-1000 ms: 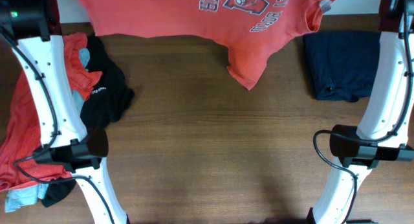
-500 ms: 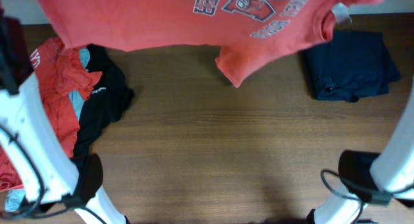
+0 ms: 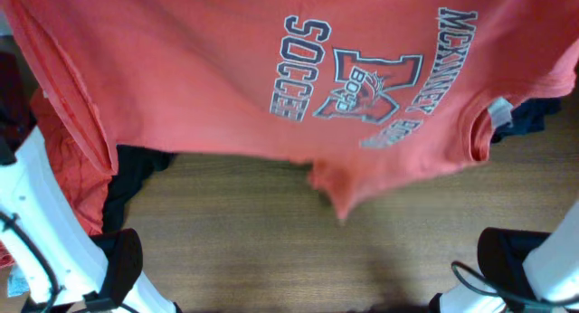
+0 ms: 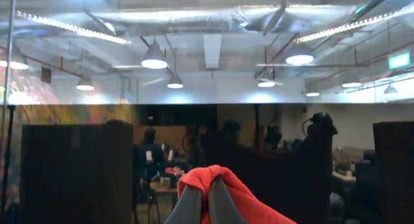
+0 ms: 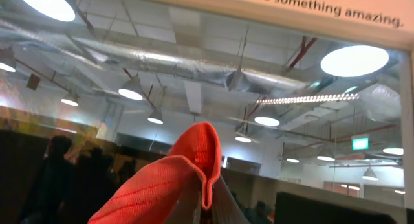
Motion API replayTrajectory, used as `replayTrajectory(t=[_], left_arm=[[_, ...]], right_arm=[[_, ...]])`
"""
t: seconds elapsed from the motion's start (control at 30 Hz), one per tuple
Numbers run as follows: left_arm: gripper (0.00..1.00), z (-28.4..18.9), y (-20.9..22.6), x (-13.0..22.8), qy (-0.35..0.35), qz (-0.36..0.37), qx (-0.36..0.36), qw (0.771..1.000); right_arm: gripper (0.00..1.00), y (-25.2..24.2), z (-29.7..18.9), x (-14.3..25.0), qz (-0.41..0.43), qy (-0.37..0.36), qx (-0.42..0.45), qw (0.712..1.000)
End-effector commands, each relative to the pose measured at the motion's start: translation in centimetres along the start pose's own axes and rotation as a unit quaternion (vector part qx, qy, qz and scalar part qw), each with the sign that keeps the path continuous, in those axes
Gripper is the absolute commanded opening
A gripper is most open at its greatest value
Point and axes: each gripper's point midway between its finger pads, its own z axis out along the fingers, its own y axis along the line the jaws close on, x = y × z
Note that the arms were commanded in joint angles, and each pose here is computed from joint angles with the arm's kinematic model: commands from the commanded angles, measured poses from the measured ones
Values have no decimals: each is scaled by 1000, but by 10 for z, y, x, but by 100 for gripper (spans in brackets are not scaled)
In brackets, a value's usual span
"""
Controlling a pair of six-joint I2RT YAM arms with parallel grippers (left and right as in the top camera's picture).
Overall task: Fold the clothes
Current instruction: 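Lift the shirt high with both grippers and shake it out, then lower the shirt onto the table with both grippers, laying it flat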
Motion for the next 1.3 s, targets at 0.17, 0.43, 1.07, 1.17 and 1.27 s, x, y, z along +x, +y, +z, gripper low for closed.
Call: replayTrajectory(t=[0.17, 0.43, 1.07, 1.17, 1.27], left_arm=[[0, 40, 8, 66, 15, -8, 1, 1000], [0, 68, 12, 88, -51, -48, 9, 998], [0, 42, -16, 190, 202, -112, 55, 972], [0, 13, -9, 254, 331, -125, 18, 935], [0, -17, -5, 302, 423, -132, -7, 896]], right_arm=[[4, -7, 38, 84, 0, 17, 14, 1000], [4, -14, 54, 103, 28, -40, 32, 998], [4, 21, 33, 169, 79, 153, -48, 984], [4, 30, 17, 208, 103, 237, -57, 964], [4, 39, -3, 238, 123, 309, -64, 941]])
